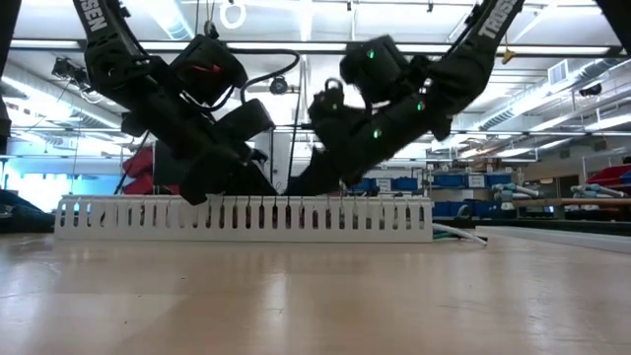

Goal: Ziptie cables
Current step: Put the ziptied cables in a white cable duct

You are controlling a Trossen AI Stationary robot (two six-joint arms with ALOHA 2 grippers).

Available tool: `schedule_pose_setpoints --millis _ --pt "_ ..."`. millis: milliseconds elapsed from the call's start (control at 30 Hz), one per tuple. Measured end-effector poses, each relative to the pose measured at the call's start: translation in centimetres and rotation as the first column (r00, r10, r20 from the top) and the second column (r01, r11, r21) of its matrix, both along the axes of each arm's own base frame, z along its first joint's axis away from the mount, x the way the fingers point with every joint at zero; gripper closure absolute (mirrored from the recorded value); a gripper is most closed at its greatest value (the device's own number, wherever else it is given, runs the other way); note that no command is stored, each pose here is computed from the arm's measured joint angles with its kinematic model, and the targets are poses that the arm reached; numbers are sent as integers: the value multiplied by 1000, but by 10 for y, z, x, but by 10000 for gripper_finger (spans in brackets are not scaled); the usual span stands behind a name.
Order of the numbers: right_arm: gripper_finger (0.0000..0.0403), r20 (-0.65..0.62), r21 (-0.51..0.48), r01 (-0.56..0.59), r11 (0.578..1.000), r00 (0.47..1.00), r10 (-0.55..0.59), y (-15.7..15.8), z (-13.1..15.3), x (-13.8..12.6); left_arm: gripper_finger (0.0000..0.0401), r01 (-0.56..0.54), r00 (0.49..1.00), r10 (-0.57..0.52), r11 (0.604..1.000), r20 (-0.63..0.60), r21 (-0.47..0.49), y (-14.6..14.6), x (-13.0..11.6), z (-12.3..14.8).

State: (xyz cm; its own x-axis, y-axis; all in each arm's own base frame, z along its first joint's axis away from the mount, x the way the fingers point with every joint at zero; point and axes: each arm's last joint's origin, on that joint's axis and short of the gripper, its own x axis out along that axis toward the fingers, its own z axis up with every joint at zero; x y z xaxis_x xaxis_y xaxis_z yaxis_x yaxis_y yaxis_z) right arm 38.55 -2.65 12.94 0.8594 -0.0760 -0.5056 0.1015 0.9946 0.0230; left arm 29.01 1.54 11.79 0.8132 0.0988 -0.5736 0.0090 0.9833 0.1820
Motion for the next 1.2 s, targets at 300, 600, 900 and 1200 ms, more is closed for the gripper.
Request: schedule_pose_setpoints --millis 300,600,900,1200 --pt "403 -31 11 28 1000 999 -28 7 -10 0 401 -1 999 2 999 -52 32 -1 -7 7" --pt "403 -41 -1 2 1000 999 -2 16 0 -3 401 -6 998 8 999 -63 35 -1 -8 7" --pt "403 5 6 -24 1000 1000 24 27 3 -1 401 11 999 -10 1000 -52 15 -1 0 14" --pt "403 -5 -4 6 1000 1000 -6 30 2 -1 401 -5 993 5 1000 -115 -7 -1 8 23"
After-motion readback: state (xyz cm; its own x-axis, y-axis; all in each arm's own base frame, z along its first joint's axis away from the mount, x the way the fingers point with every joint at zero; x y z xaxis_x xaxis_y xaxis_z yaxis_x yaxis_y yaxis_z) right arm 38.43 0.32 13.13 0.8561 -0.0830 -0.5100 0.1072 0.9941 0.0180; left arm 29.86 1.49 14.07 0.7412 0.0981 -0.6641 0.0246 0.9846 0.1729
